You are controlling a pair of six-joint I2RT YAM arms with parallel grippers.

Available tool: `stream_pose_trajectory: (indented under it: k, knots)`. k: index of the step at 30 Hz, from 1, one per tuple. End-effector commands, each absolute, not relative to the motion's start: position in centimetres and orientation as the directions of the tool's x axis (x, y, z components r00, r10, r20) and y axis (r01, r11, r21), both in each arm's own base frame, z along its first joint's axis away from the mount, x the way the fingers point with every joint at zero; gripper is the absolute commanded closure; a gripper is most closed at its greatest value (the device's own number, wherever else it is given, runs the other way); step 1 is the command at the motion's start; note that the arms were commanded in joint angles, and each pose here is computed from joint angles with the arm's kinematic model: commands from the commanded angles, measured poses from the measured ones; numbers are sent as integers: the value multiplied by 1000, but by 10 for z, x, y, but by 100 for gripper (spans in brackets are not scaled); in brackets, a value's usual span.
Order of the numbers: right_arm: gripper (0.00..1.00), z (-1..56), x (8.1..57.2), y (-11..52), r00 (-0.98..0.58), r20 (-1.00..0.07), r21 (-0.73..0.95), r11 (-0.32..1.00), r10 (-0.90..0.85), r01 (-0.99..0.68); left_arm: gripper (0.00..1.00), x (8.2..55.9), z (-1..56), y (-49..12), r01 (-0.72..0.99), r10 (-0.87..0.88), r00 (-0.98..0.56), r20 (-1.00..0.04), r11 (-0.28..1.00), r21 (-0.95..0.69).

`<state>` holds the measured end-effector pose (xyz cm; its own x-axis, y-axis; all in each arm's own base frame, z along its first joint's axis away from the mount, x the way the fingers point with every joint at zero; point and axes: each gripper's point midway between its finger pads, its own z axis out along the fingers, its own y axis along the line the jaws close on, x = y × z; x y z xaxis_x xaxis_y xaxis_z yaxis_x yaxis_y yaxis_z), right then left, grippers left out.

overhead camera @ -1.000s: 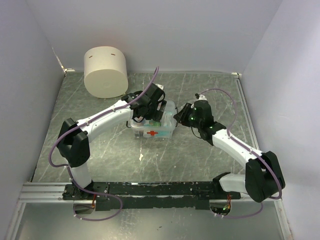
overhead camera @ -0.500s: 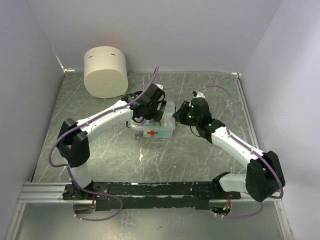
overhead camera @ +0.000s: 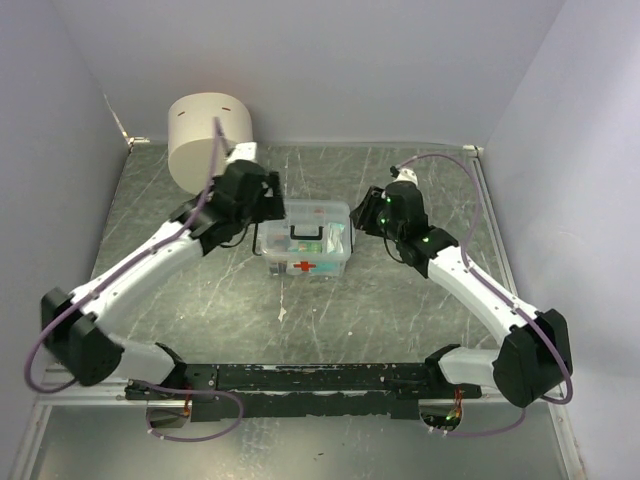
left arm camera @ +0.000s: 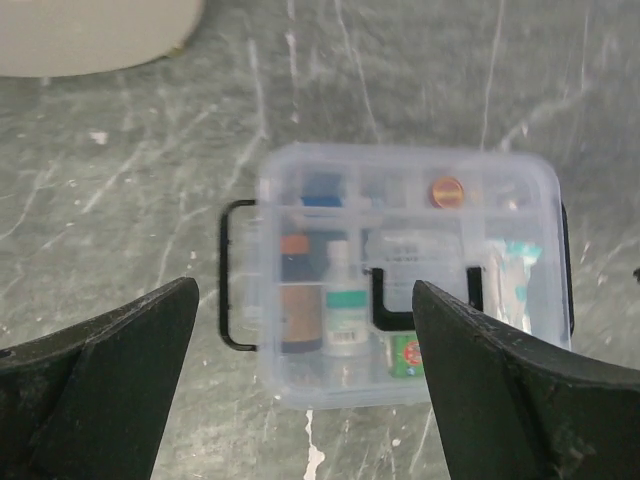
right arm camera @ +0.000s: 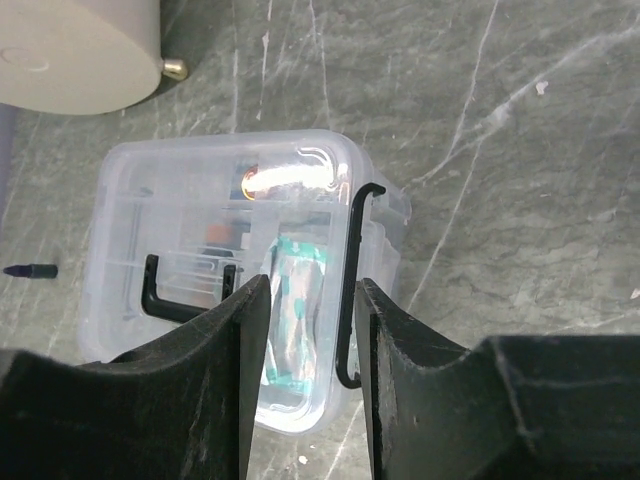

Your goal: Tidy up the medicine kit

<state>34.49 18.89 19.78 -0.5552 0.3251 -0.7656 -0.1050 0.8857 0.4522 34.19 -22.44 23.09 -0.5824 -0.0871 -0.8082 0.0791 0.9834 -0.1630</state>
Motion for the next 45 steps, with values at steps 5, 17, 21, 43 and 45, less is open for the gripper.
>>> stream_pose_trajectory:
  k: [5,17,21,43,45]
  knots:
    - [62,216,360,205,-570,-782,414,893,251,-175,1,348,242,-164,-27,-417,-461,-783,889,-458]
    - [39,210,372,284,-563,-826,177,935,-29,-307,0,338,176,-130,-123,-632,-550,-546,708,-696]
    - [35,191,380,310,-575,-806,61,947,-140,-315,0,338,172,-129,-126,-645,-541,-539,696,-707]
    - [33,97,341,311,-711,-623,-13,913,-327,-408,2,336,130,-158,-138,-707,-610,-357,539,-831]
    - [33,92,339,309,-715,-617,-20,915,-329,-404,1,339,133,-161,-146,-724,-605,-331,509,-848]
